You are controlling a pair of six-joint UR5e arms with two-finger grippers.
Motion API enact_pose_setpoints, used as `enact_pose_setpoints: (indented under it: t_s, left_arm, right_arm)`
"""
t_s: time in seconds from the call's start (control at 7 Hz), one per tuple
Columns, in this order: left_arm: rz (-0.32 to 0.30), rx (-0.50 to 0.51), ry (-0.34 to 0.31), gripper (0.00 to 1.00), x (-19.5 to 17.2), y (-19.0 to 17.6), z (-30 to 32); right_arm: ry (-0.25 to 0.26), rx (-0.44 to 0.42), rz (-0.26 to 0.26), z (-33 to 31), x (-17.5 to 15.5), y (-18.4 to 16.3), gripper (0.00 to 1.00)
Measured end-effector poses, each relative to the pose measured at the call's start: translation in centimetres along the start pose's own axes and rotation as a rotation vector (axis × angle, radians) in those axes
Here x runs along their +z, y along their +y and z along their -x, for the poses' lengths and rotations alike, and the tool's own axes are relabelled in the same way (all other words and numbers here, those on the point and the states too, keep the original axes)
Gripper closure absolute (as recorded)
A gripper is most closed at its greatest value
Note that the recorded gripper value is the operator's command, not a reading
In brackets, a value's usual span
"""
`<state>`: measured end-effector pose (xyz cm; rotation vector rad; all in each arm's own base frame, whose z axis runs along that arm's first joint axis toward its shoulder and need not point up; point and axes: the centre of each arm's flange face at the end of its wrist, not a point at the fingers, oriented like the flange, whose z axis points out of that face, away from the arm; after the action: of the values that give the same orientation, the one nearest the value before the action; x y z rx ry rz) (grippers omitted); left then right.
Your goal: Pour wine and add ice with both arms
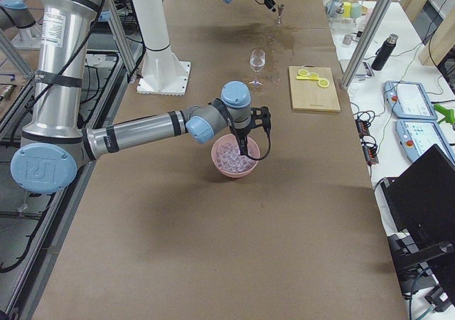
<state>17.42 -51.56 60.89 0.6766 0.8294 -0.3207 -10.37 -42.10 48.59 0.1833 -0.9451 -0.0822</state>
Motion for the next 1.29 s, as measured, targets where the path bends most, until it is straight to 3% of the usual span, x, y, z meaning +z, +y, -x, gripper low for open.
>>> enact_pose_setpoints:
  t_s: [0.14, 0.43, 0.71, 1.0, 1.29]
  left_arm:
    - [0.091, -0.03, 0.009, 0.02, -1.5, -2.6, 1.9]
    - [0.25, 0.045, 0.007, 0.02, -4.3, -6.0, 4.8]
    - [0.369, 0.112, -0.024, 0.02, -7.0, -6.7, 5.4]
    - [0.416, 0.12, -0.032, 0.02, -9.7, -4.8, 6.4]
    - [0.424, 0.12, -0.021, 0.02, -10.5, -4.3, 6.4]
  right_arm:
    - [0.008, -0.001, -0.002, 0.0, 0.1, 0.0, 0.0]
    - [0.052, -0.01, -0.007, -0.1, 1.0, 0.1, 0.0]
    - [0.068, -0.025, 0.03, 0.3, 2.8, 1.1, 0.02]
    - [0.078, -0.052, 0.085, 1.0, 5.2, 2.3, 0.02]
    - [0.117, -0.087, 0.11, 1.9, 7.9, 2.5, 0.06]
